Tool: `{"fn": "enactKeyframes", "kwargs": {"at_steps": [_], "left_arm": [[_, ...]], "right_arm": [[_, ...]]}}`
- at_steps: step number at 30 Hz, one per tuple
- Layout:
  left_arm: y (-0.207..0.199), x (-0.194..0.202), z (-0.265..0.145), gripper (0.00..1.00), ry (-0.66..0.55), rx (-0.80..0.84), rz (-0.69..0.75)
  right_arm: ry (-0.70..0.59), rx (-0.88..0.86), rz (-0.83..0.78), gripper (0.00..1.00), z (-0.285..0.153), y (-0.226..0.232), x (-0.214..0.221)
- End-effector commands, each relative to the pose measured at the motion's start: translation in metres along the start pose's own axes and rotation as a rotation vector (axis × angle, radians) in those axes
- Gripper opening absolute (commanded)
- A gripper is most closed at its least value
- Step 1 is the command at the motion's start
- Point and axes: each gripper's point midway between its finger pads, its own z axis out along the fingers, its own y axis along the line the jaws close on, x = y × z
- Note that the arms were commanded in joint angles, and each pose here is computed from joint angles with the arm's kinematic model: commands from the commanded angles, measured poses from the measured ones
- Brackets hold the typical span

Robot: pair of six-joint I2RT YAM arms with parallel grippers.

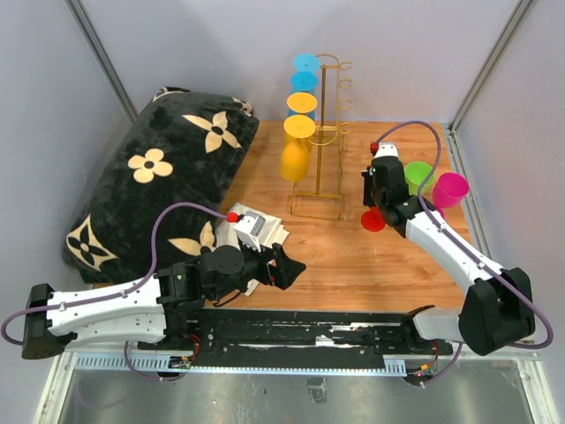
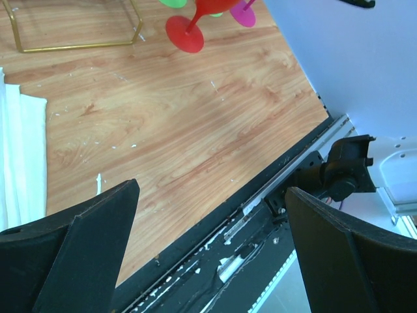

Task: Take the wine glass off the wine glass rack
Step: Place the wine glass at the center of the board.

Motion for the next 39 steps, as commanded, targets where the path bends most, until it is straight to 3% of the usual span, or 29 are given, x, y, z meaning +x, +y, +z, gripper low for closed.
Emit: {"fn": "enactKeyframes", "kwargs": {"at_steps": [1, 27, 39], "left_arm": [[-0.005, -0.008, 0.001, 1.00, -0.015, 0.006, -0.011], [-0.006, -0.010, -0.001, 1.00, -0.019, 0.006, -0.016], [-0.007, -0.010, -0.001, 1.00, -0.016, 0.006, -0.016]], "right_arm": [[0.022, -0.026, 0.076, 0.01, 0.007, -0.005, -0.009], [0.099, -0.102, 0.047, 0.14, -0.005, 0.008, -0.020], [0.091, -0.149, 0.044, 0.26, -0.016, 0.013, -0.030]]}}
